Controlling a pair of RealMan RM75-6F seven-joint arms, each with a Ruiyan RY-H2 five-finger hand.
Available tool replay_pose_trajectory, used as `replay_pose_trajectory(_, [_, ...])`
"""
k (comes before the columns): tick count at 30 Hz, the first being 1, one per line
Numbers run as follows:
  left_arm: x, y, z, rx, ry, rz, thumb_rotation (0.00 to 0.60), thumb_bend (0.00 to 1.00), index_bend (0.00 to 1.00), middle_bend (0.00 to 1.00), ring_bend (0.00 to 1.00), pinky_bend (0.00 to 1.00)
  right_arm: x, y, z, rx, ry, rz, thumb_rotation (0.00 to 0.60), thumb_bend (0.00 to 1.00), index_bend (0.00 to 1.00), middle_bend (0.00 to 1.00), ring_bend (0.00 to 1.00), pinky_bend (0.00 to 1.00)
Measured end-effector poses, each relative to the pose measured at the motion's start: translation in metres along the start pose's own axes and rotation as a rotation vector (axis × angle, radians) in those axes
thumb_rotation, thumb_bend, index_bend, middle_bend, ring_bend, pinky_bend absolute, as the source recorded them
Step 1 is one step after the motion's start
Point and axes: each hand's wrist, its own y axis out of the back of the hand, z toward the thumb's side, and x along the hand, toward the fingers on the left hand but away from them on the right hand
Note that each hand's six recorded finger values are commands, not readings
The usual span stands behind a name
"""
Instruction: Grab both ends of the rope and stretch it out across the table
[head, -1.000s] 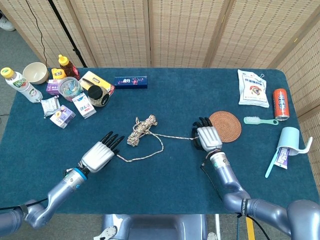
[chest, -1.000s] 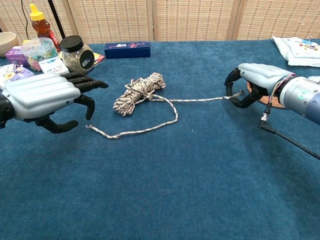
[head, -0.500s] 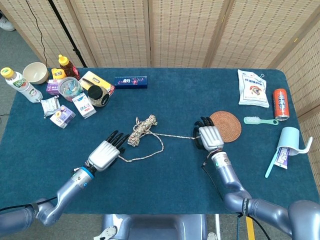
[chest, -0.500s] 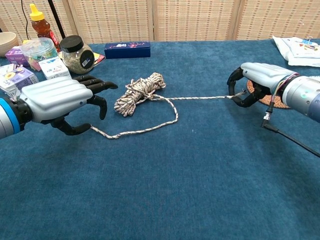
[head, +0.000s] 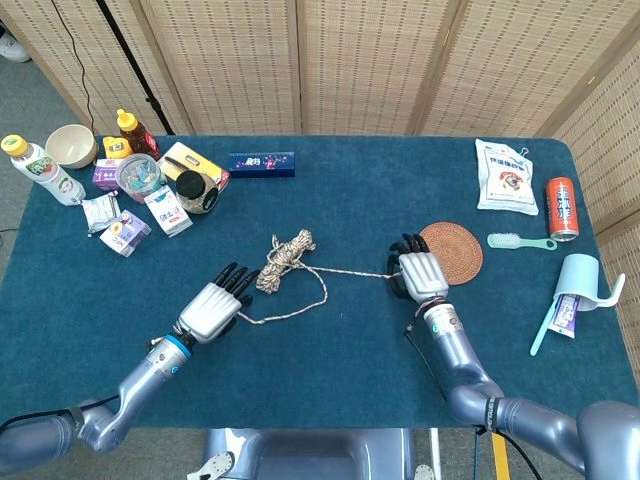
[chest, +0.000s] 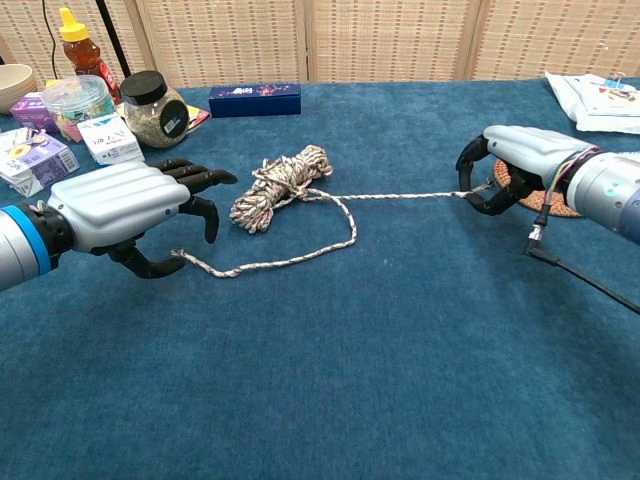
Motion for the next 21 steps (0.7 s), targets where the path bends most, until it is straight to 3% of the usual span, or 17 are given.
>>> replay_pose_trajectory(7, [0.0034, -0.0025, 0.0054, -0.017, 0.003, -0.002, 0.600, 0.35, 0.49, 0.00, 0.00, 0.00, 0.0001, 0.0004, -0.0012, -0.001, -0.004, -0.002, 0.600, 0.52, 0.56, 0.23, 0.00, 0.00])
replay_pose_trajectory(21, [0.0067, -0.0085, 0.0050, -0.011, 0.033, -0.002, 0.600, 0.35, 0.52, 0.00, 0.00, 0.00, 0.0011, 0.0010, -0.0023, -0.009, -0.006, -0.004, 0.600, 0.52, 0.56, 0.23, 0.00, 0.00])
